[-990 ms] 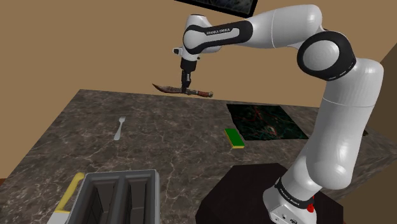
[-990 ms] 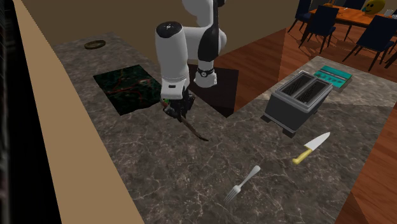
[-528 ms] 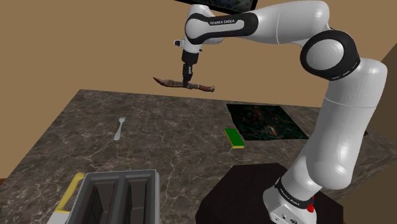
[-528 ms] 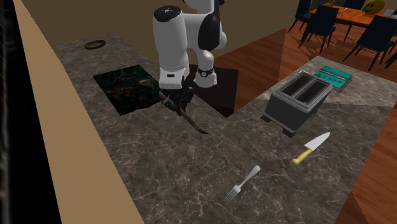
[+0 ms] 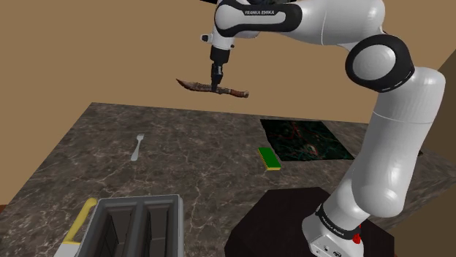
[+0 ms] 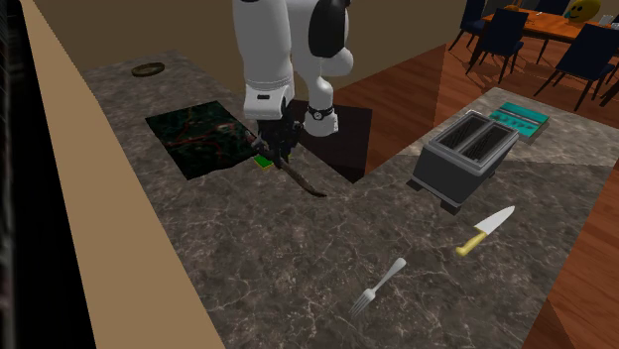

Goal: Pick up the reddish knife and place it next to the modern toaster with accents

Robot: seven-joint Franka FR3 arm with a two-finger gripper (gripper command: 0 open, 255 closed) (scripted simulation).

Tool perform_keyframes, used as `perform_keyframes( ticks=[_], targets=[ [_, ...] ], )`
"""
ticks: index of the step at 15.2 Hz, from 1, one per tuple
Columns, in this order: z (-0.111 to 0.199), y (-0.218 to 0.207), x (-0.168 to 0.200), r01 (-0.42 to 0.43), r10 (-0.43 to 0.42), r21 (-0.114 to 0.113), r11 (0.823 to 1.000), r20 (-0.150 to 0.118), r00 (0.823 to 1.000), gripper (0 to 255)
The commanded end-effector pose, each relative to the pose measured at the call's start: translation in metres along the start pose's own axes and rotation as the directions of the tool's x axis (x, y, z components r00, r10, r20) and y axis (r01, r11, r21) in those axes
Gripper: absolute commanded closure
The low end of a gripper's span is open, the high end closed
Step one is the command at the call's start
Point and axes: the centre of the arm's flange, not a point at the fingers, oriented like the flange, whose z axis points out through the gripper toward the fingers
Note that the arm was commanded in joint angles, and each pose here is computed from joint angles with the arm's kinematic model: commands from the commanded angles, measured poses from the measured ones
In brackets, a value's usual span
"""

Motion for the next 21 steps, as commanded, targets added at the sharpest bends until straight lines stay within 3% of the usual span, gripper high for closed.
perform_keyframes(
  ticks=[1,21],
  targets=[
    [-0.012,0.000,0.000,0.000,0.000,0.000,1.000,0.000,1.000,255],
    [-0.007,-0.225,0.110,0.000,0.000,0.000,1.000,0.000,1.000,255]
  ],
)
